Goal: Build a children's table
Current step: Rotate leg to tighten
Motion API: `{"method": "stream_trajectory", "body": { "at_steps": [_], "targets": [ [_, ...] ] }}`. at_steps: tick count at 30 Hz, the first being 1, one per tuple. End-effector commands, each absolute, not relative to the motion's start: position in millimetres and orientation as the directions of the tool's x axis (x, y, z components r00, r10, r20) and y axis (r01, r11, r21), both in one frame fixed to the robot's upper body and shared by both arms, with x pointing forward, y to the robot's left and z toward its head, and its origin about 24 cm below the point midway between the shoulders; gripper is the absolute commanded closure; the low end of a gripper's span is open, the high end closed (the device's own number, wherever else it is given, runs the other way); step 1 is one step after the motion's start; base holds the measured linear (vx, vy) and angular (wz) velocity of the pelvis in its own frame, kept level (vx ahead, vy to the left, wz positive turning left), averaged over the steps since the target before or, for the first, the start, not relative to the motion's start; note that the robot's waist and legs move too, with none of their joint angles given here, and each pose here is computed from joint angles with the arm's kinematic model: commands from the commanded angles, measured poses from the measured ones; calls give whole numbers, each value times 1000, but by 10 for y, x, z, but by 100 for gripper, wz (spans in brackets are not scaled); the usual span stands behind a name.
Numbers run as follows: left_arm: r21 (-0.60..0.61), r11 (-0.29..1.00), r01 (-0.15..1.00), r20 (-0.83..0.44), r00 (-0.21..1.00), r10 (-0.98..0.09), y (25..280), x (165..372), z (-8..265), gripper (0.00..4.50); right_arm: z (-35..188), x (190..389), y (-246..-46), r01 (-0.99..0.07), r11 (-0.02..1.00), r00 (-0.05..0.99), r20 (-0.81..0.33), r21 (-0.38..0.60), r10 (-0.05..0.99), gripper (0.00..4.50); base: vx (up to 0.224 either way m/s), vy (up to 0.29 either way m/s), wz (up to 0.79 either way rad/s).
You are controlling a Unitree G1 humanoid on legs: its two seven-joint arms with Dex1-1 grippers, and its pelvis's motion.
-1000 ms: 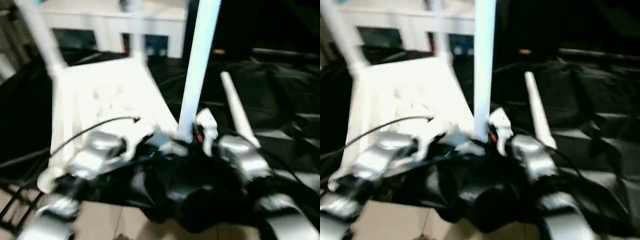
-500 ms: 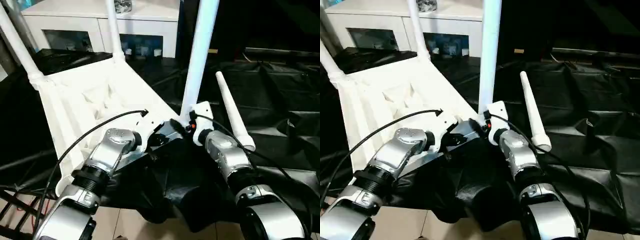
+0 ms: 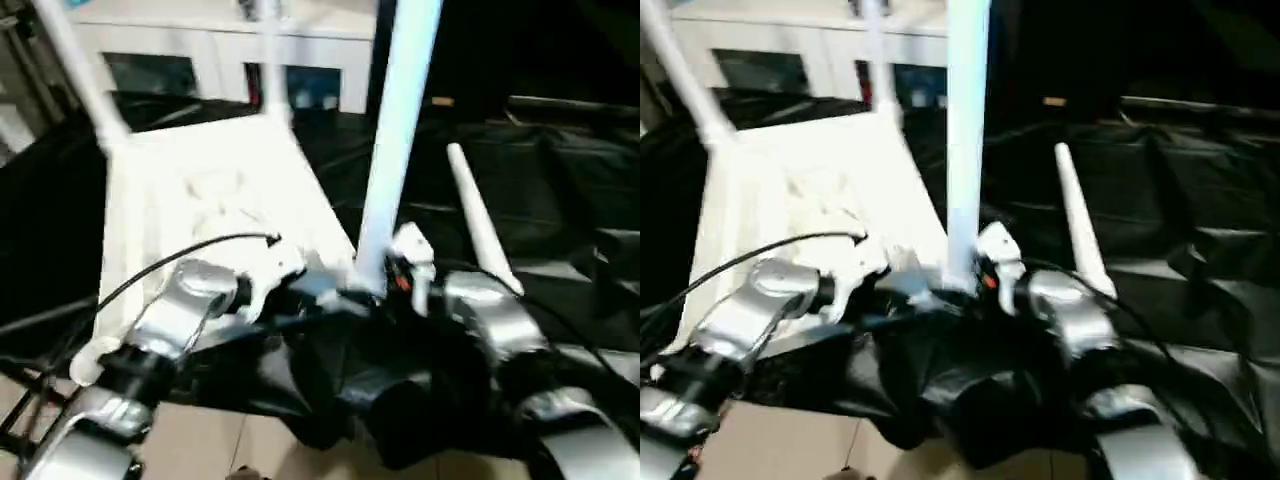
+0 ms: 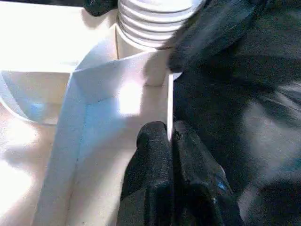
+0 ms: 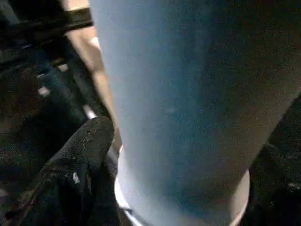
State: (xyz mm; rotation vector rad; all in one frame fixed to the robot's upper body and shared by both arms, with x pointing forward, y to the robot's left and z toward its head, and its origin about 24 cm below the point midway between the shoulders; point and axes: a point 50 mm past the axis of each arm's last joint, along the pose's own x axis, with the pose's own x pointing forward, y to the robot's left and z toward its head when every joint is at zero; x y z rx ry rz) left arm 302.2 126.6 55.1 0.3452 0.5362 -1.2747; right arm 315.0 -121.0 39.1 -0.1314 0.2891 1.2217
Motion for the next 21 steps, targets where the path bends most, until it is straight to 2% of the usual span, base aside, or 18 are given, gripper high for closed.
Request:
{"method": "stream_trajectory", "body": {
  "at_steps": [1, 5, 11, 13, 15, 17, 18, 19, 21],
  "targets": [
    [-72, 156, 985, -529, 95, -843, 1127, 2946, 599, 450, 396, 3074, -1114, -970, 229, 198, -292, 78, 936, 95, 0, 0, 0],
    [-86, 136, 987, -529, 71, -846, 1162, 2911, 612, 450, 391, 3032, -1139, -977, 194, 158, -309, 90, 938, 128, 0, 0, 0],
    [-84, 145, 986, -526, 80, -847, 1154, 2916, 618, 450, 403, 3013, -1101, -976, 190, 153, -288, 106, 945, 167, 0, 0, 0],
    [-60, 201, 978, -524, 140, -840, 1122, 2973, 611, 450, 380, 3055, -1059, -958, 264, 228, -269, 108, 936, 170, 0, 0, 0],
    [-41, 279, 959, -516, 219, -828, 1084, 3051, 608, 450, 338, 3144, -1035, -914, 393, 354, -276, 98, 894, 171, 0, 0, 0],
    [-14, 384, 923, -508, 324, -798, 1035, 3163, 602, 450, 266, 3265, -1024, -819, 569, 525, -302, 76, 796, 173, 0, 0, 0],
    [-14, 384, 923, -508, 324, -798, 1035, 3163, 602, 450, 266, 3265, -1024, -819, 569, 525, -302, 76, 796, 173, 0, 0, 0],
    [3, 466, 885, -503, 404, -764, 993, 3248, 594, 450, 211, 3333, -1016, -730, 679, 625, -324, 83, 711, 173, 0, 0, 0],
    [6, 522, 853, -496, 455, -739, 956, 3304, 593, 450, 175, 3370, -1000, -662, 743, 680, -338, 98, 650, 174, 0, 0, 0]
  ]
}}
